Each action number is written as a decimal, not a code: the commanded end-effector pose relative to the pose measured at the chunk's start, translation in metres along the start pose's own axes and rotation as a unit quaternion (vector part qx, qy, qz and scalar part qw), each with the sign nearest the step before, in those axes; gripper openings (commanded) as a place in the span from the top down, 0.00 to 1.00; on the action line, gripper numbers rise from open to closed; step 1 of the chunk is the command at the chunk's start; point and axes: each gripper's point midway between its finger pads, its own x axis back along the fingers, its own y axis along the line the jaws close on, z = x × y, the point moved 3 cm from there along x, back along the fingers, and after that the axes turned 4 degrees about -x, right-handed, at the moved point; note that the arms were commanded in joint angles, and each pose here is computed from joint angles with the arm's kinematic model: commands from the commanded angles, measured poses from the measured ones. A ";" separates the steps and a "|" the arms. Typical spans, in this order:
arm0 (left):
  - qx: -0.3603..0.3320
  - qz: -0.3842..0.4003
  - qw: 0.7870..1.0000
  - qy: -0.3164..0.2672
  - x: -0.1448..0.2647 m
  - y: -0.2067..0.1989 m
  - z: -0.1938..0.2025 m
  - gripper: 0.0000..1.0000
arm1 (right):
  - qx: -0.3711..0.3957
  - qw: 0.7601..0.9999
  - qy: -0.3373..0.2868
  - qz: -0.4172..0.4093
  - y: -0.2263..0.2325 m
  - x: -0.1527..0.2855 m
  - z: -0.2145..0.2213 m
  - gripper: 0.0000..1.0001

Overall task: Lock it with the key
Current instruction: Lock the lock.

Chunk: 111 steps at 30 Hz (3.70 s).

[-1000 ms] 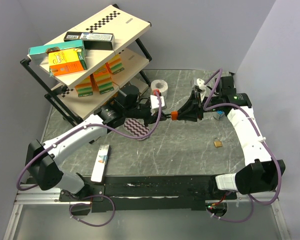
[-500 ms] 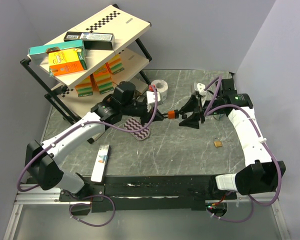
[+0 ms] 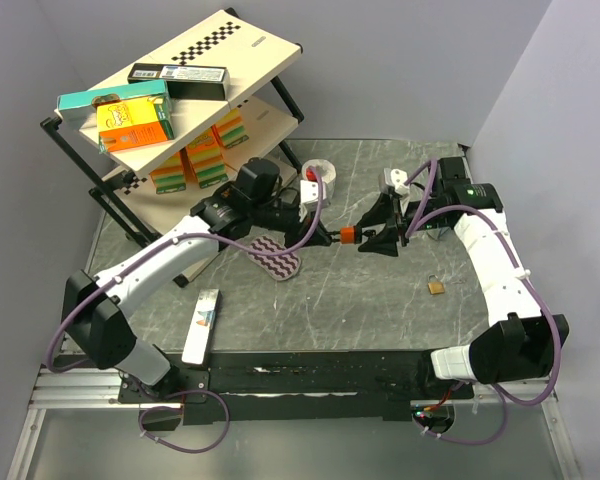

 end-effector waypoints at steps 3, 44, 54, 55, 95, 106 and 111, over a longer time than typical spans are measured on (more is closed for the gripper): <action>-0.043 0.025 0.998 -0.047 0.003 -0.003 -0.039 0.99 | 0.041 0.999 -0.007 -0.014 0.000 -0.004 -0.010 0.46; -0.073 0.050 0.990 -0.114 -0.037 -0.010 -0.065 0.99 | 0.017 0.989 -0.054 -0.137 0.031 -0.039 -0.043 1.00; -0.075 0.052 0.989 -0.112 -0.040 -0.009 -0.066 0.99 | 0.055 0.988 -0.056 -0.136 0.031 -0.048 -0.048 1.00; -0.076 0.050 0.990 -0.106 -0.039 -0.009 -0.063 0.99 | 0.050 0.989 -0.048 -0.133 0.031 -0.046 -0.044 1.00; -0.035 -0.012 0.999 -0.020 0.023 0.005 -0.005 0.99 | 0.011 0.999 0.040 -0.003 0.009 0.016 -0.004 1.00; -0.017 -0.023 0.999 -0.013 0.031 0.017 0.013 0.99 | -0.042 0.994 0.084 0.052 0.000 0.059 0.045 1.00; -0.012 -0.022 1.000 -0.014 0.030 0.017 0.016 0.99 | -0.058 0.991 0.096 0.065 -0.005 0.068 0.058 1.00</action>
